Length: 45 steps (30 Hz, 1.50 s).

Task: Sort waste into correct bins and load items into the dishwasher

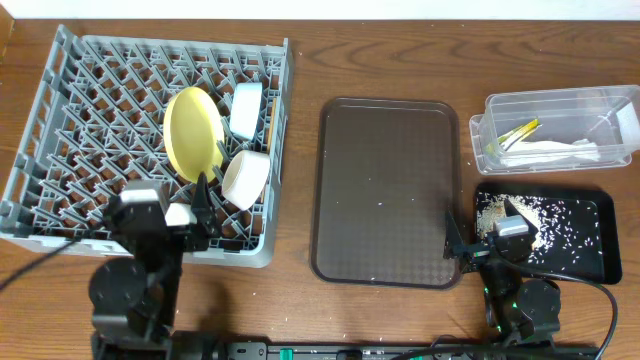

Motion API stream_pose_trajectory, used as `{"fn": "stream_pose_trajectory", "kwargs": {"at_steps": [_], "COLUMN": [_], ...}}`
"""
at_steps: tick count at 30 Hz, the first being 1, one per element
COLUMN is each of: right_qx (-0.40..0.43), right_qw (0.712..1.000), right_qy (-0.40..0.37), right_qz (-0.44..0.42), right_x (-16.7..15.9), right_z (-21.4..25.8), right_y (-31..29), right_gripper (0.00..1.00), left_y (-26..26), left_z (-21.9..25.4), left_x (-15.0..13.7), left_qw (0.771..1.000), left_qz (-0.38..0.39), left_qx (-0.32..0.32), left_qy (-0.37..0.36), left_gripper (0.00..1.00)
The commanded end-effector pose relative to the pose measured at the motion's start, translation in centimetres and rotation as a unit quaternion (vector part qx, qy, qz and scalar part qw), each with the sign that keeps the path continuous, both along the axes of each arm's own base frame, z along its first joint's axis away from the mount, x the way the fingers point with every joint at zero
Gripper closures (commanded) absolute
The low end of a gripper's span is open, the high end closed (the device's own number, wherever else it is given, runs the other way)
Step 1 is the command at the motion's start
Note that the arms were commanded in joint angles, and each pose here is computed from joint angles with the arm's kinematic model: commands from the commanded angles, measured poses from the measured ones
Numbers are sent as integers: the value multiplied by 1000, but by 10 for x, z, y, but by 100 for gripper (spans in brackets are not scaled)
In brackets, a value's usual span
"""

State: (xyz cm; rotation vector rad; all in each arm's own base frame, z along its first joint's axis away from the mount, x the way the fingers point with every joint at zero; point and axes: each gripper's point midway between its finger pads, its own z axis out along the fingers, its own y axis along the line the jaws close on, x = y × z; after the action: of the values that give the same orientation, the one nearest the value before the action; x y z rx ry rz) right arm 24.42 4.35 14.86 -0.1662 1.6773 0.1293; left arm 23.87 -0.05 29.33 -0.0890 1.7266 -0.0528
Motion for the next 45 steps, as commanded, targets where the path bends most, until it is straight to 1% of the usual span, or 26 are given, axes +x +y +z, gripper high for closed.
{"fn": "stream_pose_trajectory", "kwargs": {"at_steps": [1,9,14,18,23,28,31,45], "right_qx": [-8,-8,-8,-8,-8,-8,-8,-8], "right_qw": [1000,1000,1000,1000,1000,1000,1000,1000], "right_qy": [2,2,2,2,2,2,2,2], "right_qz": [-4,-4,-4,-4,-4,-4,-4,-4], "right_x": [0,0,0,0,0,0,0,0], "right_z": [-2,-2,-2,-2,-2,-2,-2,-2], "right_y": [-2,-2,-2,-2,-2,-2,-2,-2], "right_gripper": [1,1,1,1,1,1,1,1], "left_y": [14,19,22,23,23,23,23,23], "left_z": [-24,-63,-83,-106,-143,-147,-157,-159], "left_x": [-6,-6,-4,2,5,5,4,4], "left_qw": [998,995,993,994,996,996,996,996], "left_qz": [43,52,58,60,63,63,64,64], "left_qx": [-53,-58,-58,-57,-56,-55,-54,-54], "left_qy": [-11,-67,-87,-75,-33,-25,-5,0], "left_gripper": [9,9,9,9,9,9,9,9]}}
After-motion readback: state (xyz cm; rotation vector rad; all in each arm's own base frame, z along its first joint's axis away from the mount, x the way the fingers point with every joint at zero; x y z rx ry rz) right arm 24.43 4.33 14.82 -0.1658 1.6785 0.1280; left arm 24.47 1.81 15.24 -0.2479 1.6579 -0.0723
